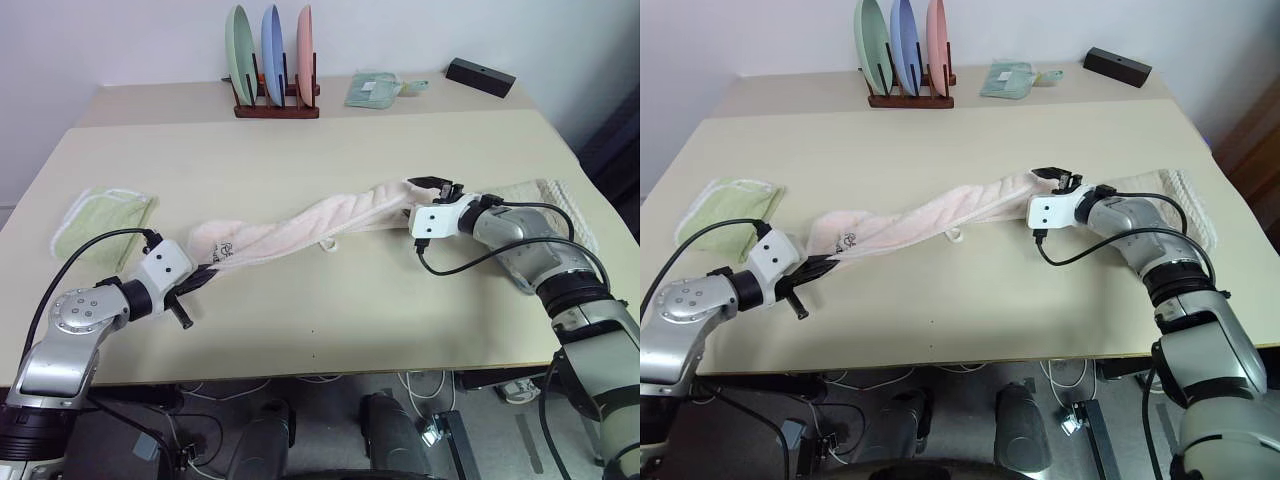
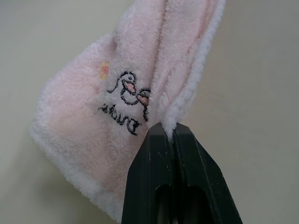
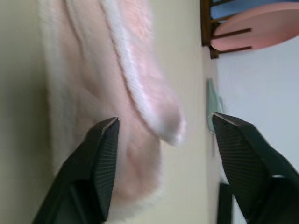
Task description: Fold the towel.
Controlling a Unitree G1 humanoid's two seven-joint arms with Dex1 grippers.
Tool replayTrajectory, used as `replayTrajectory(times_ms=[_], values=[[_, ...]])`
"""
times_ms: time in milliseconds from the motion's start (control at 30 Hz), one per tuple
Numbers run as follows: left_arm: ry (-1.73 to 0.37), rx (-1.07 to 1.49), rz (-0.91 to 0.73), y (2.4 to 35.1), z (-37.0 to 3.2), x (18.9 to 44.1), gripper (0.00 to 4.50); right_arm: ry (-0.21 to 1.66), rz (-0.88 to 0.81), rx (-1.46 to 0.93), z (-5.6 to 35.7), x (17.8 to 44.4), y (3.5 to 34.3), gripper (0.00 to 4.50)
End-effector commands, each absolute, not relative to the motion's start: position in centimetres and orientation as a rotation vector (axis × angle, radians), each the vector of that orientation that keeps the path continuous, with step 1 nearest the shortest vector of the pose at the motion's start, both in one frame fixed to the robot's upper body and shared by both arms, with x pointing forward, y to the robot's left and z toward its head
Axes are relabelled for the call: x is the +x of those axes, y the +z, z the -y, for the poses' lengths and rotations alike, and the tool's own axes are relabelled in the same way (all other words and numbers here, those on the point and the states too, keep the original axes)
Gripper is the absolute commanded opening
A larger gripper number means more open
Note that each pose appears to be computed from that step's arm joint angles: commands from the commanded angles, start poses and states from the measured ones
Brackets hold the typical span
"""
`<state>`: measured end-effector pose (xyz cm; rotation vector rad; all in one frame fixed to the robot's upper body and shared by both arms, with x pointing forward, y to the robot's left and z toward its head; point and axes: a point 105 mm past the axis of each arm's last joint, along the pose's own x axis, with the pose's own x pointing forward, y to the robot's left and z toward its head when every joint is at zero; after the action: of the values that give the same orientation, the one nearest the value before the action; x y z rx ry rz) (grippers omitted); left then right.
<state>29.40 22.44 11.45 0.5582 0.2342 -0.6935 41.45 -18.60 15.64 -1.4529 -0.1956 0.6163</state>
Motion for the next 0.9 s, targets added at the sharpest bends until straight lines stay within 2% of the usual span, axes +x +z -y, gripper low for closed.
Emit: replayTrajectory(times_ms=[33,433,633,733,800,867,900], values=[[-0.711,0.588,-0.188,12.4,-21.7,29.8,0.0,0.551,0.257,-1.489,18.4,42.2,17.9,2.9],[-0.71,0.589,-0.184,12.3,-21.4,29.8,0.0,0.537,0.247,-1.554,17.3,44.1,16.2,2.9],[-0.705,0.589,-0.194,12.2,-21.6,29.5,0.0,0.52,0.284,-1.554,16.3,44.6,16.5,2.9],[-0.705,0.588,-0.194,12.2,-21.6,29.5,0.0,0.52,0.298,-1.549,16.0,44.6,16.5,2.02],[-0.704,0.587,-0.195,12.2,-21.5,29.4,0.0,0.524,0.309,-1.54,15.8,44.5,16.5,1.14],[-0.704,0.586,-0.196,12.1,-21.5,29.4,0.0,0.532,0.322,-1.534,15.7,44.4,16.4,0.01],[-0.704,0.585,-0.197,12.1,-21.5,29.3,0.0,0.537,0.325,-1.529,15.7,44.2,16.2,0.01]])
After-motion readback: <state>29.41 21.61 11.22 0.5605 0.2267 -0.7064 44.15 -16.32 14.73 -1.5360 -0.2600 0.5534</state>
